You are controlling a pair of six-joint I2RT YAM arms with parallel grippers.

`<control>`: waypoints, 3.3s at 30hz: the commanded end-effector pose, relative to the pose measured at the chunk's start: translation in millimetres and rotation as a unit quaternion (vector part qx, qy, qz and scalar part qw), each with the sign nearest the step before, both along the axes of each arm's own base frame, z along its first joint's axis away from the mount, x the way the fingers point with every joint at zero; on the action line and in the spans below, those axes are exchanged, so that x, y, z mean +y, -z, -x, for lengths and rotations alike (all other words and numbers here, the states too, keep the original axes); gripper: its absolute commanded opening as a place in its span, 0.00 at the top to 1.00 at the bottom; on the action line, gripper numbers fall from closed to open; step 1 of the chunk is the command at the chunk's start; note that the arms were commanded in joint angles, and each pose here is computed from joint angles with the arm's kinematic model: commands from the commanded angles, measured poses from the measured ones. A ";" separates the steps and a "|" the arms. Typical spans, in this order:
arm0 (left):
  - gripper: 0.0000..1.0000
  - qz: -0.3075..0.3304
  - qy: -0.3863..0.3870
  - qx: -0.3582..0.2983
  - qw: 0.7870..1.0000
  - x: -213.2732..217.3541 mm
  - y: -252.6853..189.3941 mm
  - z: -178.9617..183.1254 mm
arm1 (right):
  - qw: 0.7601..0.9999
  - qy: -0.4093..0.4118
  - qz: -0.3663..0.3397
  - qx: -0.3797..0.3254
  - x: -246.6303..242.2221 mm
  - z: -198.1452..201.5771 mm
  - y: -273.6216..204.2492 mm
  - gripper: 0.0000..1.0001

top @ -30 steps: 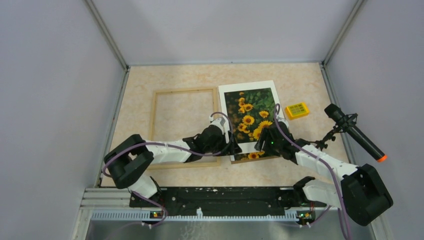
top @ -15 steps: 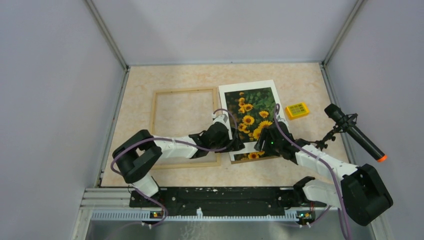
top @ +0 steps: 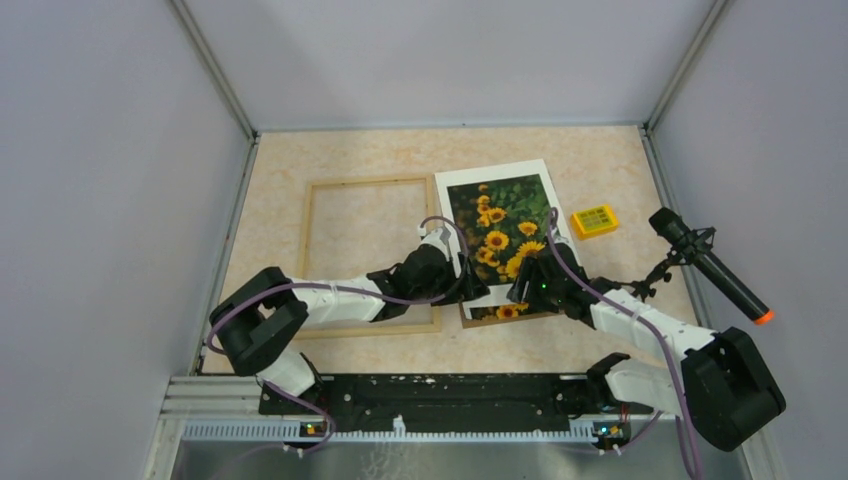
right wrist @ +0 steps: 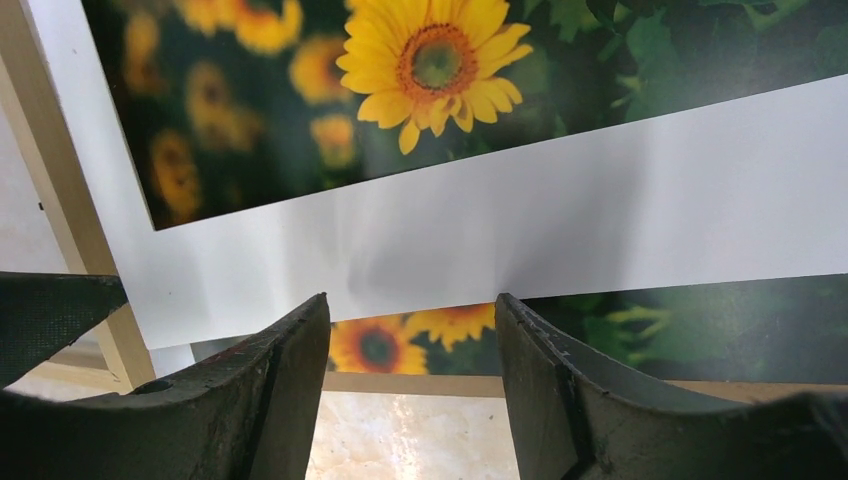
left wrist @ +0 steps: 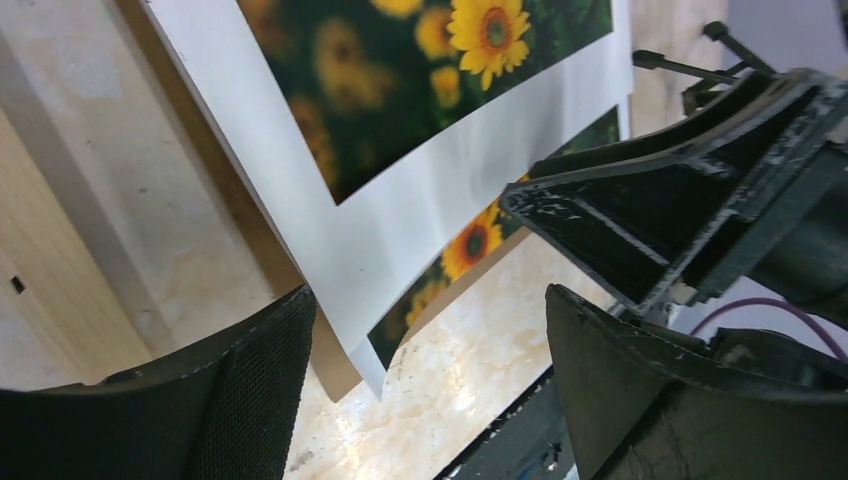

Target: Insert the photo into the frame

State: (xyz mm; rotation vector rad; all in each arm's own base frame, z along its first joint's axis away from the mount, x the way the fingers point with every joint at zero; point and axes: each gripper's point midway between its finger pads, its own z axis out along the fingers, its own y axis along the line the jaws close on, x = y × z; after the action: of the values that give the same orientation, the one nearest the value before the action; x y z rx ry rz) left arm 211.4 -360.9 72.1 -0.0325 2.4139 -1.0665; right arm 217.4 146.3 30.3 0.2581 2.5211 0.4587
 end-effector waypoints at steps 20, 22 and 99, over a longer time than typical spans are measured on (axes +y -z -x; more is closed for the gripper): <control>0.14 0.127 0.022 -0.025 0.991 -25.3 -69.6 -2.7 | 1.000 -0.015 -0.003 0.014 2.4 5.0 10.6 0.40; 0.14 0.123 0.031 -0.029 0.992 -27.6 -74.5 -2.9 | 1.000 -0.015 -0.003 0.015 2.0 5.1 10.8 0.40; 0.09 0.044 0.028 -0.021 0.998 -2.0 -14.4 -23.8 | 0.993 -0.093 -0.064 0.023 57.4 -31.1 3.6 0.55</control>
State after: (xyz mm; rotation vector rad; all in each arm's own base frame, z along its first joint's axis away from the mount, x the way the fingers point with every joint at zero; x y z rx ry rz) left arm 226.1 -351.9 59.3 0.0264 2.4321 -1.1194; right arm 245.4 208.3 30.7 0.0636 2.5939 0.7162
